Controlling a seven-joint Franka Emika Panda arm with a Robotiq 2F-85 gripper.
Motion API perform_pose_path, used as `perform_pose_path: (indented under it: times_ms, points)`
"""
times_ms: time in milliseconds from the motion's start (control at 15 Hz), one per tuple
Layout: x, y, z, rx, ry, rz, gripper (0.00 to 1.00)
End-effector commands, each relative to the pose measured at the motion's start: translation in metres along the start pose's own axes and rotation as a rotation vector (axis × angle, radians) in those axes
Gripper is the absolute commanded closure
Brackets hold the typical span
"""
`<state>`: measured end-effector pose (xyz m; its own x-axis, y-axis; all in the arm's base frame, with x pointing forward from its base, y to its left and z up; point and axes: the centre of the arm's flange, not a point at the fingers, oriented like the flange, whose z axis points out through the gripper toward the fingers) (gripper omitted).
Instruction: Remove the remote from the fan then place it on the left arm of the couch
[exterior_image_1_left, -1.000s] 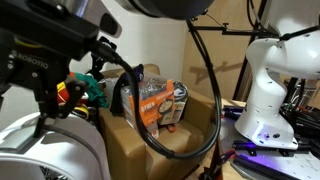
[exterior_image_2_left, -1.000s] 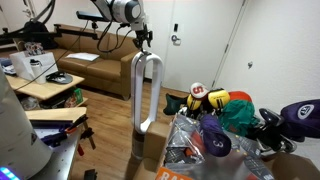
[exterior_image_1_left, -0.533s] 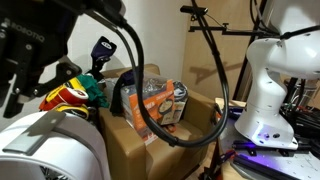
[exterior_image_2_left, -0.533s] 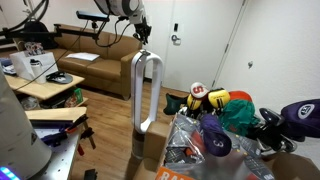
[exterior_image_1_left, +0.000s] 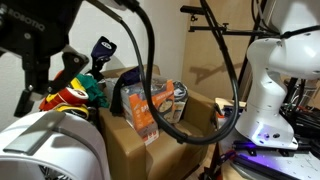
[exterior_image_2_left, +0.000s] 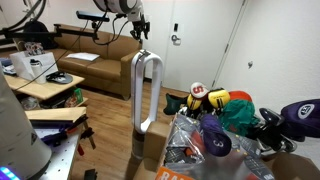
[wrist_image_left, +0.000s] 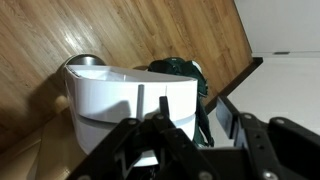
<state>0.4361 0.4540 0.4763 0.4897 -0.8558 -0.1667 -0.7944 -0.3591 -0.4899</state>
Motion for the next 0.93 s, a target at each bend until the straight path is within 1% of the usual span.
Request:
perform_pose_path:
  times_ms: [0, 67, 267, 467, 867]
  points:
    - [0.002, 0.0, 0.0, -0.021, -0.004, 0.031, 0.21]
    - [0.003, 0.0, 0.001, -0.033, -0.008, 0.046, 0.19]
    - [0.009, 0.0, 0.008, -0.085, -0.018, 0.098, 0.02]
    - [0.017, 0.001, 0.012, -0.141, -0.032, 0.14, 0.0]
    - [0.036, 0.005, 0.025, -0.205, -0.065, 0.177, 0.0]
